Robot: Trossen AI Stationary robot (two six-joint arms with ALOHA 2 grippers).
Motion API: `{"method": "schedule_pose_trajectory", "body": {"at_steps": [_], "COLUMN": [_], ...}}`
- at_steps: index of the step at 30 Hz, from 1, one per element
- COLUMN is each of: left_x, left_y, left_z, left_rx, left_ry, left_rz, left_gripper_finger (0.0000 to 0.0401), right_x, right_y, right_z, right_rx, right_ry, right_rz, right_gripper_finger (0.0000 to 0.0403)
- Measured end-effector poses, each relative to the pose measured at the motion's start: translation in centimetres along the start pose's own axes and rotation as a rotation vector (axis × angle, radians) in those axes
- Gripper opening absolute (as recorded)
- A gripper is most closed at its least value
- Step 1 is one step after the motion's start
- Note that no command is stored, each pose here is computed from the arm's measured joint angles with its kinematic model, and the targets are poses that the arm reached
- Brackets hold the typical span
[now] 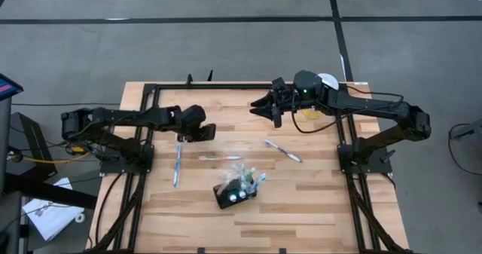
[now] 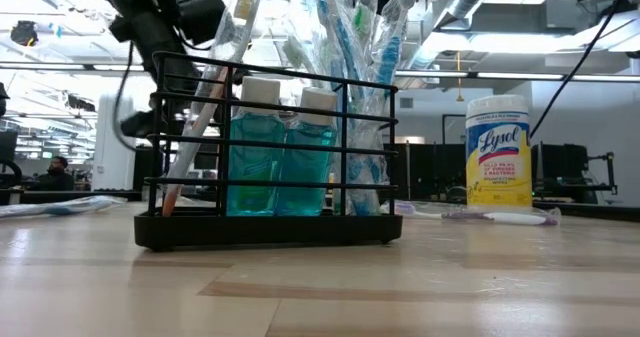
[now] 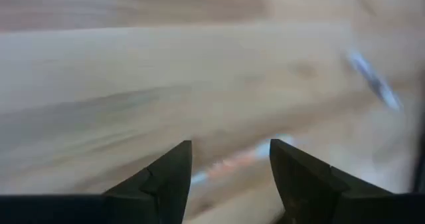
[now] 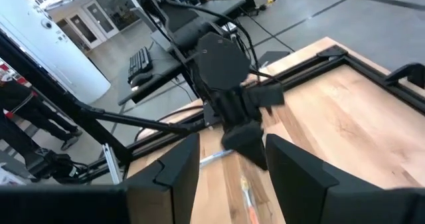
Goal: Pick & Place toothbrushing station
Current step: Put the orange toothbrush into the mesh organizer
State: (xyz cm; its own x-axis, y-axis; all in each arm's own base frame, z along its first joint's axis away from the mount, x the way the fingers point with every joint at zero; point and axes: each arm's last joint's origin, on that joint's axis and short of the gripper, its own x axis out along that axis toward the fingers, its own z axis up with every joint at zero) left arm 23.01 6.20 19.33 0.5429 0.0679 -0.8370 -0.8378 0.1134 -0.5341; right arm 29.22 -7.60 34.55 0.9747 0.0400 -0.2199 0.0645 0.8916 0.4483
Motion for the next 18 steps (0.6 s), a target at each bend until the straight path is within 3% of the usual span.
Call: {"method": "schedule_pose_trajectory", "body": {"at_steps": [4,12,14,18], "left_x": [0.0,1.2,1.5,1.7], "left_y": [0.1,-0.2,-0.4,-2.0], "left_z": [-0.6,-3.0,-3.8,-4.2], "left_rx": [-0.149,-0.179,-0.156,-0.139], "left_ry": [-0.072,-0.014,0.002,0.021], "left_rz": [0.041,0.095,0.112,0.084], "left_gripper_finger": [0.0191,0.0190,0.0190,0.0190], "right_x": [0.0,-0.4,-0.8,-2.0], "right_y": [-0.1,-2.4,-3.8,-5.3], "right_z": [-0.3,0.6,0.7,1.3], "right_rx": [-0.012,-0.196,-0.159,-0.087], "right_ry": [0.027,-0.003,0.024,0.051], "right_rz": [-0.010,-0.079,-0.071,0.050], "right_gripper_finger": [0.0163,0.0163,0.0163,0.0163]}}
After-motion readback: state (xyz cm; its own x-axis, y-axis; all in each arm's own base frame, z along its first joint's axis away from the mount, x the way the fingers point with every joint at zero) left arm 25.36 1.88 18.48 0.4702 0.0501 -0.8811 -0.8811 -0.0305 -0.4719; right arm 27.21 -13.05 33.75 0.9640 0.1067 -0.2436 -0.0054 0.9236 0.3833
